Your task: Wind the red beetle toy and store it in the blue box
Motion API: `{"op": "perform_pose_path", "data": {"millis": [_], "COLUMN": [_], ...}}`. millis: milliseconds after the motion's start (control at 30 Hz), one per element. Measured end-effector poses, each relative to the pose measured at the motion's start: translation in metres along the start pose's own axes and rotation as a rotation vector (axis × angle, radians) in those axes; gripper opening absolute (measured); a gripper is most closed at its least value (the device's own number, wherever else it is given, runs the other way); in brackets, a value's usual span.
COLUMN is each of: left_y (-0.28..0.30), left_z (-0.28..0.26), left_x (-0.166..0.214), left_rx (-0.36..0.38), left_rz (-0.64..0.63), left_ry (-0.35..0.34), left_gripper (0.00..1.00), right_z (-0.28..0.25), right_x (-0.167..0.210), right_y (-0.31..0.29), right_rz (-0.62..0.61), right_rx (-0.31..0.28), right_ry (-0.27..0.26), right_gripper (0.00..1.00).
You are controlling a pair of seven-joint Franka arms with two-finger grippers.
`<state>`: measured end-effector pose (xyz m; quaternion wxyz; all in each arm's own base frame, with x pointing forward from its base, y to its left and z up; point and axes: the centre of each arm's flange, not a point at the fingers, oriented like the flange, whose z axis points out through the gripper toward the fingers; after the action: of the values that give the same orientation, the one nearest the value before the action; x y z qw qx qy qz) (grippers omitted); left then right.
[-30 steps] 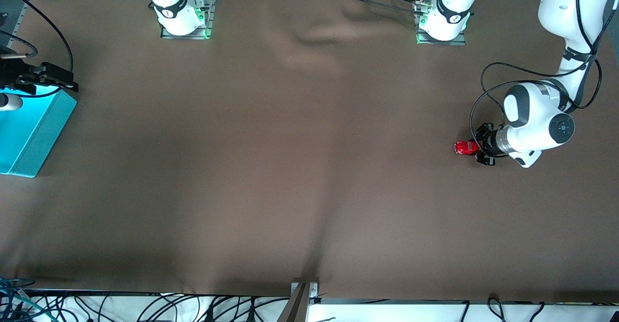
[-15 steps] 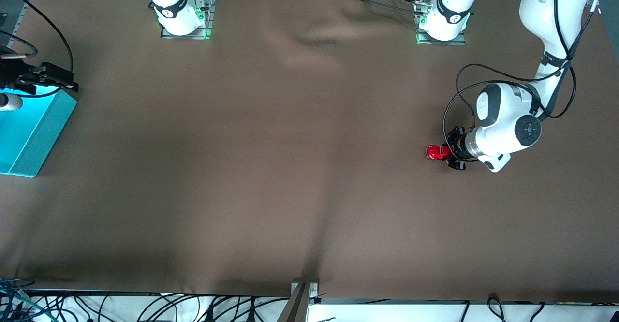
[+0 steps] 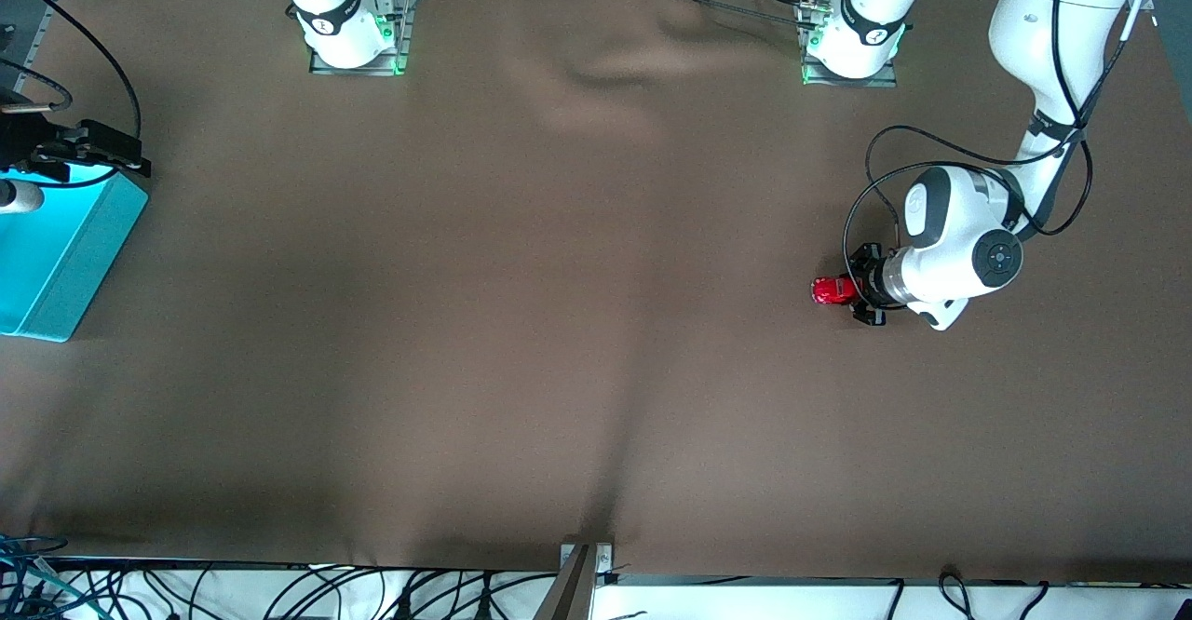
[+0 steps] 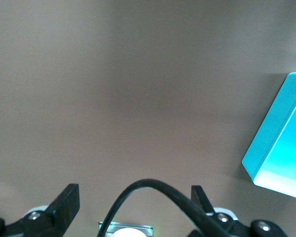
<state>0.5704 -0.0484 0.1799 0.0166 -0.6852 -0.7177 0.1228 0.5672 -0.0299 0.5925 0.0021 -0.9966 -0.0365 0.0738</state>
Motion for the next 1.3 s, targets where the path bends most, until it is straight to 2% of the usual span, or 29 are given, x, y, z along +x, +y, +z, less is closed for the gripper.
{"op": "perform_pose_path", "data": {"millis": [433,700,1300], "left_y": [0.001,0.003,0.006], "left_z": [-0.001,-0.005,-0.012], "left_x": [0.009,0.034,0.075], "left_rx": [0.000,-0.001,-0.005], "left_rz": [-0.005,-0.011,0.018], "left_ry": [0.010,0.038,0.029], "left_gripper": [0.47,0.47,0.47], "right_z": [0.000,0.000,0.000], "right_x": [0.000,0.000,0.000], "right_y": [0.000,0.000,0.000], "right_rz": [0.000,0.000,0.000], "right_rx": [0.000,0.000,0.000], "right_ry": [0.000,0.000,0.000], "right_gripper": [1.00,1.00,1.00]}}
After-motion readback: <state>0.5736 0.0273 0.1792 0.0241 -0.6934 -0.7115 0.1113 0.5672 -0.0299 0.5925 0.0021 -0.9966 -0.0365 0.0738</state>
